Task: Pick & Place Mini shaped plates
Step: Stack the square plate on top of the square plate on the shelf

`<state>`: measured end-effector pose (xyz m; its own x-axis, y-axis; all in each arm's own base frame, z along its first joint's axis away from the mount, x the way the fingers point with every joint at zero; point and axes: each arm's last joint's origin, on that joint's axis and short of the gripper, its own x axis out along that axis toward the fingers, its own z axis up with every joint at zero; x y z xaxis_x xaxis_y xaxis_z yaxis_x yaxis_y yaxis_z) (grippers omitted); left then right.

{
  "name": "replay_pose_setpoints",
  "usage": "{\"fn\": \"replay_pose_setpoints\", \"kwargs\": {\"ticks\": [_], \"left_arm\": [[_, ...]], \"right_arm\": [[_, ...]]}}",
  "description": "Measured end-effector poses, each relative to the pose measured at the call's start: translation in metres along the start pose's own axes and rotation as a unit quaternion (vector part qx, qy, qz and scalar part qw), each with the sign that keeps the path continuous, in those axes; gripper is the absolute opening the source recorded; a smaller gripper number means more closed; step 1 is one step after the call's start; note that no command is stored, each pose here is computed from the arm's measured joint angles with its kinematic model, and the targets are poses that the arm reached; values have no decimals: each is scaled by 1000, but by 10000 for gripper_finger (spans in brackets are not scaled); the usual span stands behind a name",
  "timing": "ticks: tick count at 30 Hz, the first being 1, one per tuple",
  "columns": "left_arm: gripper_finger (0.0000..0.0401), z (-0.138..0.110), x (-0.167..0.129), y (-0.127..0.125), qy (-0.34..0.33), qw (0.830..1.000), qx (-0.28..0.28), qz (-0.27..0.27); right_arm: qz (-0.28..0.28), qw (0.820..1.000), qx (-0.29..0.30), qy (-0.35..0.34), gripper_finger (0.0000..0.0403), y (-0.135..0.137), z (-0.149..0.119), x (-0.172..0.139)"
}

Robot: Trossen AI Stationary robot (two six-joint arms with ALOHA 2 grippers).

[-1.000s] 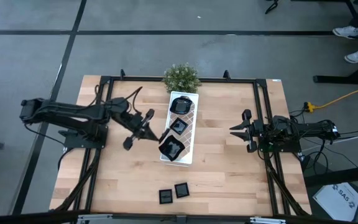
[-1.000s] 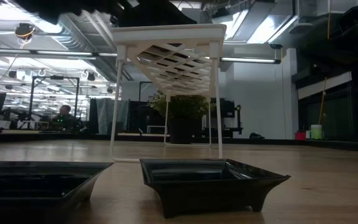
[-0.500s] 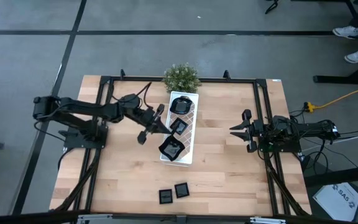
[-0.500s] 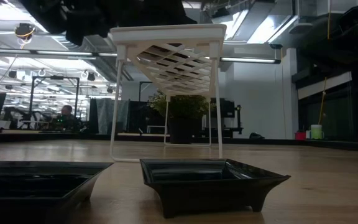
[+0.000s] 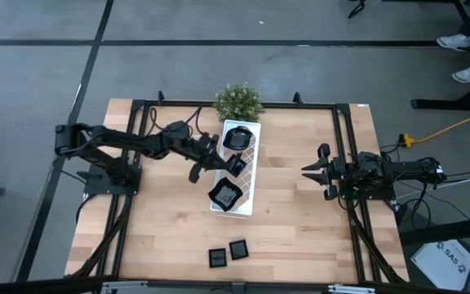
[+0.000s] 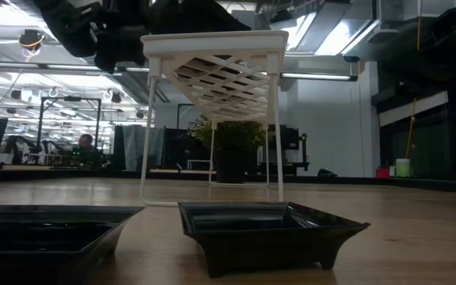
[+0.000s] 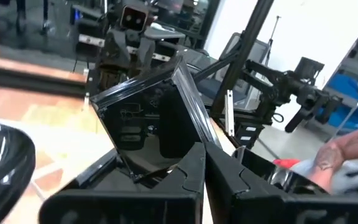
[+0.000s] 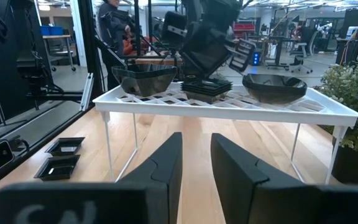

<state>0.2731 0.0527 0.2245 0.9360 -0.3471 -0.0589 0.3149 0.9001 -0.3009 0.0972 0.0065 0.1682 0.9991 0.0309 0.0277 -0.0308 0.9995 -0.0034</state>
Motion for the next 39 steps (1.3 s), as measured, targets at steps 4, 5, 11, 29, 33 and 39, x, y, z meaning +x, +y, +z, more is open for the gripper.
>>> {"fn": "replay_pose_setpoints", "kwargs": {"ticks": [4, 5, 11, 29, 33, 39], "left_arm": [[1, -1, 1, 2, 1, 999, -52, -3], [1, -1, 1, 2, 1, 998, -64, -3], [1, 0, -2, 6, -3, 991, -131, 5], [1, 2, -13, 16, 27, 962, -270, -43], [1, 2, -15, 18, 31, 961, -271, -51], [4, 3, -16, 18, 34, 961, -267, -62]], "right_arm": [[0, 1000, 0, 0, 85, 0, 0, 0], [0, 1000, 0, 0, 85, 0, 0, 0], [0, 1000, 0, 0, 85, 0, 0, 0], [0, 1000, 0, 0, 85, 0, 0, 0], [0, 1000, 0, 0, 85, 0, 0, 0], [0, 1000, 0, 0, 85, 0, 0, 0]]}}
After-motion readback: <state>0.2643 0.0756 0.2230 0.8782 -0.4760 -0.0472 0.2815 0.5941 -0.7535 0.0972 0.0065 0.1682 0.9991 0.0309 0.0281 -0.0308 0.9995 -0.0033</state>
